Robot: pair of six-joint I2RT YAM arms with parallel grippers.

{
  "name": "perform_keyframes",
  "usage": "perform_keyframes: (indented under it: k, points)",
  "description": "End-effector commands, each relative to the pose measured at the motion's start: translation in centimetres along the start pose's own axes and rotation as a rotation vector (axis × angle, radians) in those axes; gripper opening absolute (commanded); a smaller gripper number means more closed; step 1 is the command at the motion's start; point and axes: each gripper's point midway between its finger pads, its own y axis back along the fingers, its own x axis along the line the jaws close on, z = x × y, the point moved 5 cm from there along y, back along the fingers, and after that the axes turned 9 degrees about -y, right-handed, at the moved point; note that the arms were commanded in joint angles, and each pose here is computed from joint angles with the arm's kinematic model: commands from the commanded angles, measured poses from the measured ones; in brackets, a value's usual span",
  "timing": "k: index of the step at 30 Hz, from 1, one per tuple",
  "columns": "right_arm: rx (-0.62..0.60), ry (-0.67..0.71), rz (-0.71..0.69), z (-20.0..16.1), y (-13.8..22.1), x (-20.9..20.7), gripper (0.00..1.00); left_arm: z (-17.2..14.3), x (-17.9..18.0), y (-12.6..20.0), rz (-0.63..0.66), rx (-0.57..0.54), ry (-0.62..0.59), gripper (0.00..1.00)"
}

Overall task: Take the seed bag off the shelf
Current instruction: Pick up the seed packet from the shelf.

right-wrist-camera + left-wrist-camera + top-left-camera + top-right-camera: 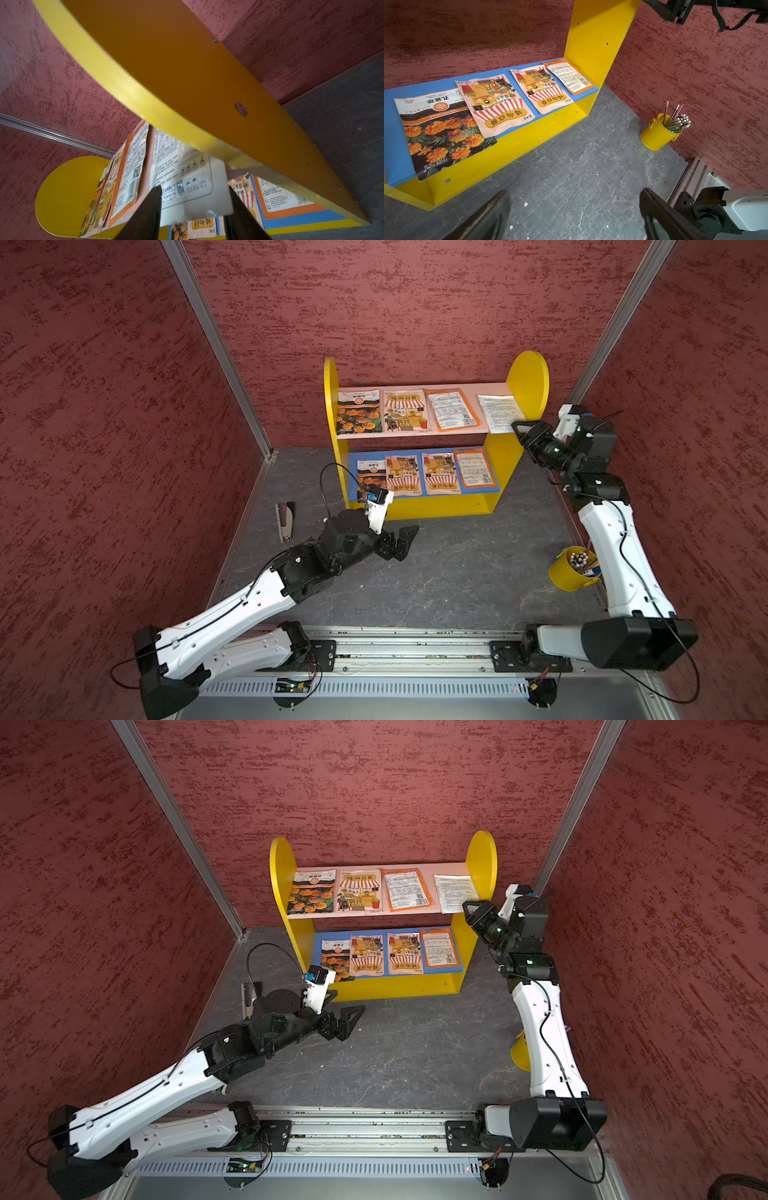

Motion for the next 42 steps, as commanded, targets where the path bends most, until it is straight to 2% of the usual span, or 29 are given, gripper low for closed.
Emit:
perform_keyframes:
  k: [1,8,13,16,22,32,42]
  points:
    - [-0.025,0.014,0.043,0.7,0.3,0.7,0.42,-0.1,-0.3,-0.3,-0.013,-0.003,-0.009,1.00]
    - [-0.031,0.019,0.051,1.1,0.5,0.8,0.25,0.3,-0.5,-0.2,-0.032,-0.018,-0.001,1.00]
    - [-0.035,0.019,0.066,1.3,0.7,0.9,0.07,0.6,-0.7,-0.1,-0.046,-0.035,0.017,1.00]
    - [-0.039,0.037,0.098,1.3,1.1,1.6,0.00,1.4,-1.1,-0.1,-0.075,-0.066,0.033,1.00]
    - [-0.048,0.083,0.165,0.9,2.4,2.7,0.00,4.0,-2.1,-0.1,-0.150,-0.139,0.073,1.00]
    - [-0.043,0.179,0.386,-1.5,7.9,6.3,0.00,10.9,-3.6,0.5,-0.465,-0.341,0.250,1.00]
    - [0.015,0.210,0.588,-4.9,14.2,9.3,0.00,15.0,-4.4,-2.8,-0.655,-0.448,0.378,1.00]
